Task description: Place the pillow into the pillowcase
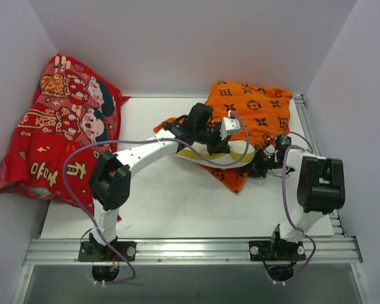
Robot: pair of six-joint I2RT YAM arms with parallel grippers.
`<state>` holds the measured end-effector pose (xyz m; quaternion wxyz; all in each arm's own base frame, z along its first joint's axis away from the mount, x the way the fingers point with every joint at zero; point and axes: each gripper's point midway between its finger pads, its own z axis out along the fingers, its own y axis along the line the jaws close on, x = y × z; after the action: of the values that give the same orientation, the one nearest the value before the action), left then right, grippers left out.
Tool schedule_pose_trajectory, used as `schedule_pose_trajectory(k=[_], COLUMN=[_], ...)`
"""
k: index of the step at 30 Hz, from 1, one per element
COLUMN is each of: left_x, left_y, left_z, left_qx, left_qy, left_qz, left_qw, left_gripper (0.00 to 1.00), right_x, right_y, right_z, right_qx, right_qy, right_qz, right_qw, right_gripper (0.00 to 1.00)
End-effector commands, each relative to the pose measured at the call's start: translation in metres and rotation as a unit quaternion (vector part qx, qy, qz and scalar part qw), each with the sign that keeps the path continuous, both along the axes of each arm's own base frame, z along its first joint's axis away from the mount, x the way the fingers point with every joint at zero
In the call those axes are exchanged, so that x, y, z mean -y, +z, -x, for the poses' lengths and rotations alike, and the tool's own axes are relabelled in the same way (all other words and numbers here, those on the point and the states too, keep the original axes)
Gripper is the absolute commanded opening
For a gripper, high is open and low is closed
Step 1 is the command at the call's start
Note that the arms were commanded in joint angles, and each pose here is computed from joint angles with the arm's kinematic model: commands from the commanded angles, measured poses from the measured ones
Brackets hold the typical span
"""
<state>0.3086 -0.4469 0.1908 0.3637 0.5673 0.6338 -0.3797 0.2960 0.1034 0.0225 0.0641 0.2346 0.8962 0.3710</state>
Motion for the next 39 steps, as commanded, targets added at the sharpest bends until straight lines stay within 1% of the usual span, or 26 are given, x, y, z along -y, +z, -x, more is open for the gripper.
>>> schedule_pose_trajectory(k=[1,3,4,6,7,9,10,13,15,16,17,18,19,20,21,22,23,26,27,28,30,31,32,35,38,39], left_x=[0.015,0.019,0.012,0.013,0.002,-0.006,-0.018,-0.023,-0.031,-0.032,-0.037,-0.045,-0.05,-0.058,-0.069,-0.075,-0.093,-0.131,-0.157,-0.172,-0.203,-0.212,-0.217,-0.228,-0.228,-0.212], left_y=[0.025,0.004,0.002,-0.015,-0.03,-0.055,-0.077,-0.085,-0.088,-0.086,-0.078,-0.08,-0.074,-0.052,-0.051,-0.041,-0.021,-0.005,-0.011,-0.003,-0.031,-0.019,-0.044,-0.055,-0.053,-0.045], left_z=[-0.056,-0.078,-0.103,-0.129,-0.14,-0.145,-0.14,-0.105,-0.063,-0.048,-0.019,-0.002,0.01,0.016,0.025,0.025,0.009,-0.032,-0.053,-0.078,-0.108,-0.133,-0.147,-0.182,-0.198,-0.183], left_qx=[0.138,0.172,0.219,0.264,0.281,0.281,0.265,0.217,0.164,0.133,0.097,0.064,0.031,0.022,-0.004,-0.02,-0.018,-0.041,-0.052,-0.028,-0.051,-0.025,-0.042,-0.044,-0.052,-0.079], left_qy=[0.089,0.117,0.161,0.191,0.207,0.207,0.203,0.141,0.086,0.077,0.043,0.032,0.039,0.046,0.047,0.065,0.101,0.19,0.231,0.264,0.302,0.322,0.331,0.329,0.297,0.237], left_qz=[0.026,0.006,-0.014,-0.024,-0.051,-0.076,-0.096,-0.077,-0.07,-0.063,-0.05,-0.061,-0.056,-0.04,-0.043,-0.035,-0.02,-0.011,-0.028,-0.037,-0.077,-0.081,-0.1,-0.099,-0.065,-0.027], left_qw=[0.986,0.978,0.962,0.945,0.936,0.934,0.938,0.963,0.98,0.986,0.993,0.996,0.997,0.998,0.998,0.997,0.995,0.981,0.971,0.964,0.949,0.943,0.937,0.938,0.951,0.968], left_gripper=[0.0,0.0,0.0,0.0,0.0,0.0,0.0,0.0,0.01,0.26,0.38,0.48,0.56,0.59,0.63,0.64,0.69,0.72,0.74,0.76,0.8,0.81,0.82,0.84,0.85,0.9], right_x=[-0.024,-0.035,-0.04,-0.05,-0.053,-0.054,-0.055,-0.058,-0.057,-0.054,-0.049,-0.044,-0.036,-0.025,-0.019,-0.011,-0.002,0.014,0.023,0.027,0.037,0.045,0.049,0.062,0.072,0.073], right_y=[0.082,0.126,0.138,0.168,0.174,0.181,0.18,0.165,0.151,0.144,0.14,0.132,0.127,0.126,0.122,0.118,0.116,0.107,0.105,0.104,0.106,0.105,0.105,0.105,0.106,0.104], right_z=[0.025,0.047,0.059,0.083,0.094,0.106,0.112,0.12,0.12,0.114,0.108,0.111,0.108,0.098,0.1,0.099,0.094,0.087,0.08,0.077,0.075,0.072,0.072,0.075,0.076,0.079], right_qx=[0.113,0.187,0.193,0.218,0.207,0.212,0.202,0.173,0.153,0.156,0.156,0.119,0.133,0.136,0.099,0.101,0.094,0.059,0.053,0.049,0.045,0.043,0.039,0.026,0.009,-0.007], right_qy=[0.084,0.125,0.135,0.162,0.166,0.17,0.17,0.171,0.171,0.171,0.17,0.161,0.174,0.167,0.155,0.161,0.141,0.112,0.106,0.106,0.117,0.119,0.119,0.116,0.125,0.128], right_qz=[-0.076,-0.109,-0.128,-0.18,-0.196,-0.211,-0.227,-0.227,-0.218,-0.193,-0.174,-0.165,-0.144,-0.118,-0.117,-0.098,-0.092,-0.067,-0.043,-0.033,-0.015,0.009,0.016,0.038,0.059,0.057], right_qw=[0.987,0.968,0.963,0.946,0.944,0.939,0.937,0.943,0.949,0.954,0.957,0.966,0.965,0.97,0.976,0.977,0.981,0.99,0.992,0.993,0.992,0.992,0.992,0.992,0.99,0.99], right_gripper=[0.0,0.0,0.0,0.0,0.0,0.0,0.0,0.0,0.0,0.0,0.0,0.0,0.0,0.0,0.0,0.0,0.0,0.0,0.0,0.0,0.0,0.0,0.0,0.0,0.0,0.0])
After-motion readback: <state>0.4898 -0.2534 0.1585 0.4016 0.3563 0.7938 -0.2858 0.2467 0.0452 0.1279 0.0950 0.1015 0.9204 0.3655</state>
